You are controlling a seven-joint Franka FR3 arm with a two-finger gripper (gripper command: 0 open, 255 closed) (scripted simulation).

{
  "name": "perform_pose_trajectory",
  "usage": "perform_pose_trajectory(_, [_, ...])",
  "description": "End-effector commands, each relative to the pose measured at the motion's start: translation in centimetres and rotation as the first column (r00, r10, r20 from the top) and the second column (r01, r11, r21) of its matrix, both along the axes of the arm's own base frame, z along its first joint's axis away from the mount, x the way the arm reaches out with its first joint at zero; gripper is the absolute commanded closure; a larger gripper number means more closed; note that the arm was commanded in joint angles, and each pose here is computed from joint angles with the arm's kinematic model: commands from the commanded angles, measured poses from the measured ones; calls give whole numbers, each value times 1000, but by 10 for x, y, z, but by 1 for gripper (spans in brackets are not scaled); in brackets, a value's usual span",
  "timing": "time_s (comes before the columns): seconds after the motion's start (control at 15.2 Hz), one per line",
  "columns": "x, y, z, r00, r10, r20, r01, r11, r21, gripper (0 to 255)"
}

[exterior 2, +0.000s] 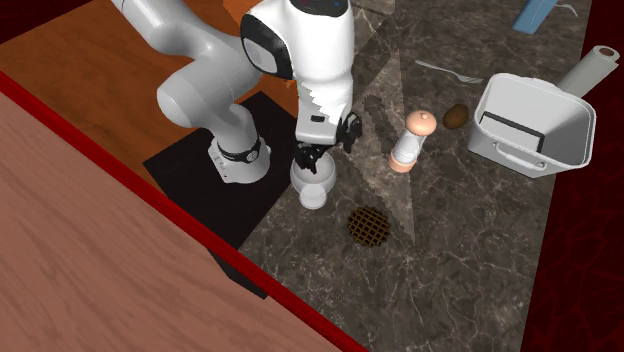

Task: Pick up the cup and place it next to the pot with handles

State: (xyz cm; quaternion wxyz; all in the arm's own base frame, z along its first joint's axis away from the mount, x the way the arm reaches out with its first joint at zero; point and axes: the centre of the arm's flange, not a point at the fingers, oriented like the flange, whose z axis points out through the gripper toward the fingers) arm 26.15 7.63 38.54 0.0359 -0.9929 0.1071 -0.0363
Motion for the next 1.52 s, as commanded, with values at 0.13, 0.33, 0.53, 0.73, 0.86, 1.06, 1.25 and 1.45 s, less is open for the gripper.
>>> perform_pose_trajectory(0.13, [0,2,-14,1000,0,1,0,1000,0,0])
perform_pose_trajectory(0.33, [1,2,-14,1000,0,1,0,1000,0,0])
perform_pose_trajectory(0.53, [1,2,-14,1000,0,1,0,1000,0,0])
perform_pose_trajectory(0.73, [1,2,-14,1000,0,1,0,1000,0,255])
perform_pose_trajectory(0.86, [1,2,-14,1000,0,1,0,1000,0,255])
perform_pose_trajectory(1.06, [0,2,-14,1000,0,1,0,1000,0,255])
perform_pose_trajectory(1.25, [0,2,-8,1000,0,1,0,1000,0,255])
perform_pose_trajectory(1.45, [1,2,7,1000,0,1,0,1000,0,255])
